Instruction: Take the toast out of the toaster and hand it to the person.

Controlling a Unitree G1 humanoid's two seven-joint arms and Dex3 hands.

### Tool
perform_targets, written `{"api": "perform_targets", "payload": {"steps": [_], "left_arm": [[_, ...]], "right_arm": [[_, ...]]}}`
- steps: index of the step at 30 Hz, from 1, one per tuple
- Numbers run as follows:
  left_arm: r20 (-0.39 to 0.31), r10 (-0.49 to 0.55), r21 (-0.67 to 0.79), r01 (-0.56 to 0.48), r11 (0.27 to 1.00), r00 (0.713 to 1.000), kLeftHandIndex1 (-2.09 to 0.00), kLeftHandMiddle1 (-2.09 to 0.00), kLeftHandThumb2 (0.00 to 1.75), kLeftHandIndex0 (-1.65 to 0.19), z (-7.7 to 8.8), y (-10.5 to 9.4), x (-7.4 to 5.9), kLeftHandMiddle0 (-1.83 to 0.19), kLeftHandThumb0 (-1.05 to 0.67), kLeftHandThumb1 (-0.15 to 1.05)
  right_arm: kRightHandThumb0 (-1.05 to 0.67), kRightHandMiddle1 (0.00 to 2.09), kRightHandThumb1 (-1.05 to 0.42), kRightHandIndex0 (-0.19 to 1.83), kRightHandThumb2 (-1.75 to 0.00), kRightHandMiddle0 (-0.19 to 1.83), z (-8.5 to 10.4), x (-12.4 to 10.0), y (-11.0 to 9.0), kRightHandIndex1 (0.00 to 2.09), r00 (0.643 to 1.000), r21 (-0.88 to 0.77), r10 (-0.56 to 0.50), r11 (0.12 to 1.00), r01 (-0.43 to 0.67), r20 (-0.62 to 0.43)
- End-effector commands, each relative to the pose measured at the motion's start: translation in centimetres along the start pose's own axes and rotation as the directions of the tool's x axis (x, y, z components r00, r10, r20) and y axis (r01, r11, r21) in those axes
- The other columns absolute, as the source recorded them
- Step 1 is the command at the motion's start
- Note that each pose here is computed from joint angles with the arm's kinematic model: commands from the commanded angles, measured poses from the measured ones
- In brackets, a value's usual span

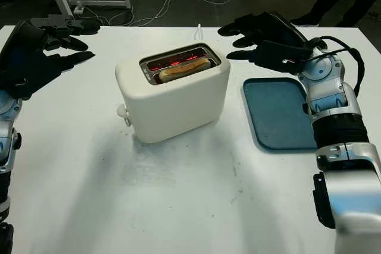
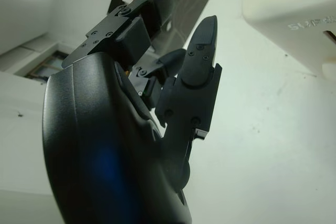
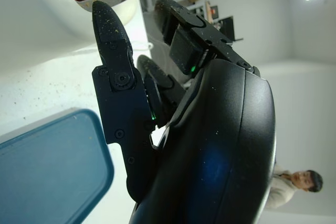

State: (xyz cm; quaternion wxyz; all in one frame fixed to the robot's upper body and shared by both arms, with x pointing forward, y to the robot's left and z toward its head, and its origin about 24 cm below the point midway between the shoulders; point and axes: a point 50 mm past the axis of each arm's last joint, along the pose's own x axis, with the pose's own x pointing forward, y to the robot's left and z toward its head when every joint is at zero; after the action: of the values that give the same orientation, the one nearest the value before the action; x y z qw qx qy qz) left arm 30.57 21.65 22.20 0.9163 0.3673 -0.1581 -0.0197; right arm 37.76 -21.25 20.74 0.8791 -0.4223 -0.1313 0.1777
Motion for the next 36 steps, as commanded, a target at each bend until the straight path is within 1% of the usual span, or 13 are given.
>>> {"api": "perform_targets", "payload": {"steps": [1, 16, 20, 30, 36], "left_arm": [[-0.001, 0.005, 0.007, -0.005, 1.000, 1.000, -0.17, -0.84, 0.07, -0.75, 0.04, -0.07, -0.14, -0.52, -0.26, 0.92], [-0.011, 0.006, 0.002, -0.006, 1.000, 1.000, -0.18, -0.84, 0.08, -0.75, -0.11, -0.03, -0.15, -0.52, -0.29, 0.92], [0.004, 0.007, 0.002, -0.007, 1.000, 1.000, -0.18, -0.84, 0.07, -0.75, -0.12, -0.04, -0.16, -0.52, -0.27, 0.92], [-0.001, 0.005, 0.001, -0.005, 1.000, 1.000, -0.18, -0.84, 0.07, -0.75, -0.26, -0.07, -0.06, -0.52, -0.28, 0.92], [0.000, 0.001, 0.003, -0.001, 1.000, 1.000, -0.18, -0.84, 0.07, -0.75, -0.19, -0.14, -0.04, -0.52, -0.29, 0.92]], "right_arm": [[-0.53, 0.00, -0.89, 0.84, 0.00, 0.75, 0.04, -0.05, -0.08, 0.00, 1.000, 0.013, -0.003, 1.000, 0.003, -0.006], [-0.53, 0.00, -0.90, 0.85, 0.00, 0.76, 0.03, -0.06, -0.09, 0.00, 1.000, 0.002, -0.004, 1.000, 0.004, -0.006], [-0.54, 0.00, -0.90, 0.84, 0.00, 0.75, 0.05, -0.07, -0.10, 0.00, 1.000, 0.007, -0.005, 1.000, 0.005, -0.002], [-0.54, 0.01, -0.90, 0.86, 0.00, 0.77, 0.02, -0.11, -0.11, 0.01, 1.000, -0.004, -0.009, 1.000, 0.009, 0.006], [-0.54, 0.01, -0.85, 0.86, 0.00, 0.77, 0.23, 0.00, -0.49, 0.01, 1.000, 0.008, -0.027, 1.000, 0.027, 0.012]]}}
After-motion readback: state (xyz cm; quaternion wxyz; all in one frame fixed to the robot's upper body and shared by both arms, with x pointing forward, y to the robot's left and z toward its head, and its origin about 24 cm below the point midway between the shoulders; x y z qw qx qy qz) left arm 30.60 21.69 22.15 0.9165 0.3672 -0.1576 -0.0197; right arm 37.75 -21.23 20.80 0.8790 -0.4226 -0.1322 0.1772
